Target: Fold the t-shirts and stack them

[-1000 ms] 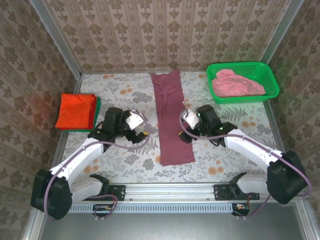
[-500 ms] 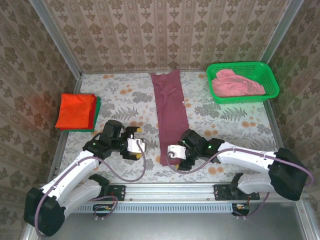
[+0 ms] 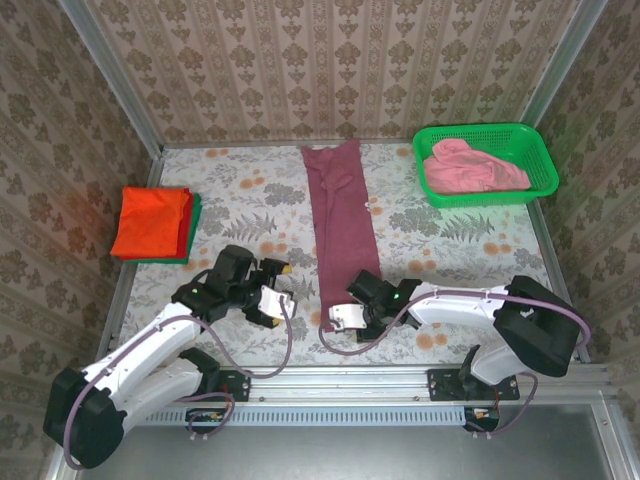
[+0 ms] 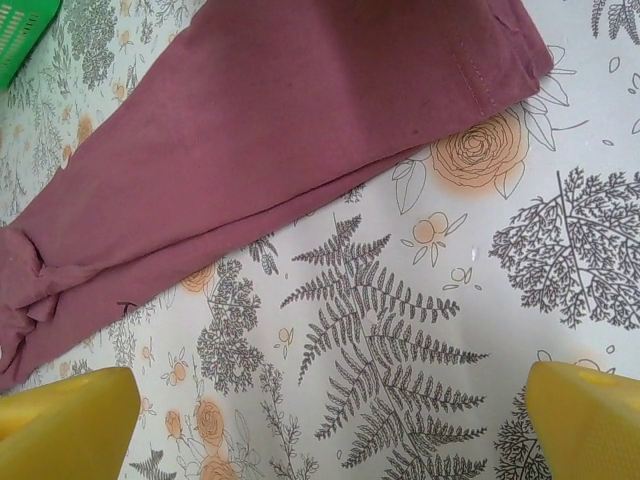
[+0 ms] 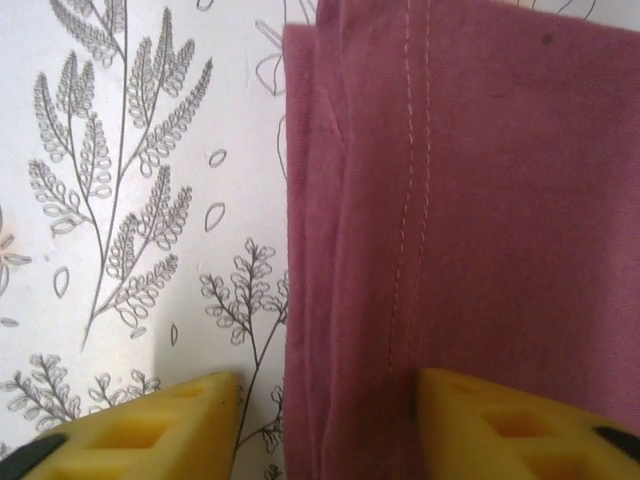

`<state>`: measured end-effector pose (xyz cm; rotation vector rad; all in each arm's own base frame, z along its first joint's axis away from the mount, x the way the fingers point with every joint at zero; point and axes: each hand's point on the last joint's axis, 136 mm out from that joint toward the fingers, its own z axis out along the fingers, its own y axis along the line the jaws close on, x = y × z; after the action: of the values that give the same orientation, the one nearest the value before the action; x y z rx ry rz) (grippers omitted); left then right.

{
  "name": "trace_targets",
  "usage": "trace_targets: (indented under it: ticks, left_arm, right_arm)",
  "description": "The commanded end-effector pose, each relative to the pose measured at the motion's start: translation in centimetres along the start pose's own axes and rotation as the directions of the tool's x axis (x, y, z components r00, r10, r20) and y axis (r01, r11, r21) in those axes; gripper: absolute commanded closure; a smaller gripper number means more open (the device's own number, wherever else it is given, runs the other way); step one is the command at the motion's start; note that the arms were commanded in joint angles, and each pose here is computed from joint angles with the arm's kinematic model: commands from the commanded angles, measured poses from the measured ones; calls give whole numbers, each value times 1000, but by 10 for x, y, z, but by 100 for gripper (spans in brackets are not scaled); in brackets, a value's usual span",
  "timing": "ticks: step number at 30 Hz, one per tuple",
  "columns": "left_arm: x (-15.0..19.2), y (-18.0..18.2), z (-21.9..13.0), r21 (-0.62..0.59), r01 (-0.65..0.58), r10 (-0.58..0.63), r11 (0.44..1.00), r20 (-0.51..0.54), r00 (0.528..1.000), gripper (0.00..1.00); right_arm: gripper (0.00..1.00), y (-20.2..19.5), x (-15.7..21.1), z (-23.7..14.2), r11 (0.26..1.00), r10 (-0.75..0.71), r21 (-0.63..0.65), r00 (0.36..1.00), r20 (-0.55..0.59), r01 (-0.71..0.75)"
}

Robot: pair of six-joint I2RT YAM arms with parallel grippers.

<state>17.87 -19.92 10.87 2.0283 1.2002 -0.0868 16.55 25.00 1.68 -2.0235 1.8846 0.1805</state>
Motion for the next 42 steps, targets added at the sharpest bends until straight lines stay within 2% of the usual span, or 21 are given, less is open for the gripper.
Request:
trace_targets:
  ticks: [1, 4, 8, 13, 19, 28, 42]
  left_arm:
    - [-2, -7, 4, 24, -53, 53, 998, 7, 999, 0]
    - [-2, -12, 7, 44, -53, 52, 998, 11, 999, 0]
    - [-2, -14, 8, 45, -46, 45, 998, 13, 999, 0]
    - [-5, -14, 8, 36, -35, 34, 999, 32, 999, 0]
    - [-14, -13, 6, 21, 1, -2, 1000, 85, 996, 0]
    - [-31, -2, -3, 4, 74, -74, 997, 188, 979, 0]
    - [-23, 12, 1, -23, 48, -45, 999, 134, 990, 0]
  right_arm:
    - [53, -7, 4, 6, 999, -28, 26, 998, -54, 29]
    - [55, -8, 9, 10, 999, -22, 36, 997, -80, 25]
    - [66, -4, 16, 13, 999, -29, 18, 992, -124, 31]
    - [99, 1, 16, 7, 1000, -27, 10, 991, -128, 29]
    - [100, 2, 1, -14, 1000, 15, 12, 998, -59, -15]
    - [100, -20, -24, -52, 994, 37, 101, 997, 69, -43]
    - [100, -99, -36, -86, 971, 3, 237, 994, 106, -28]
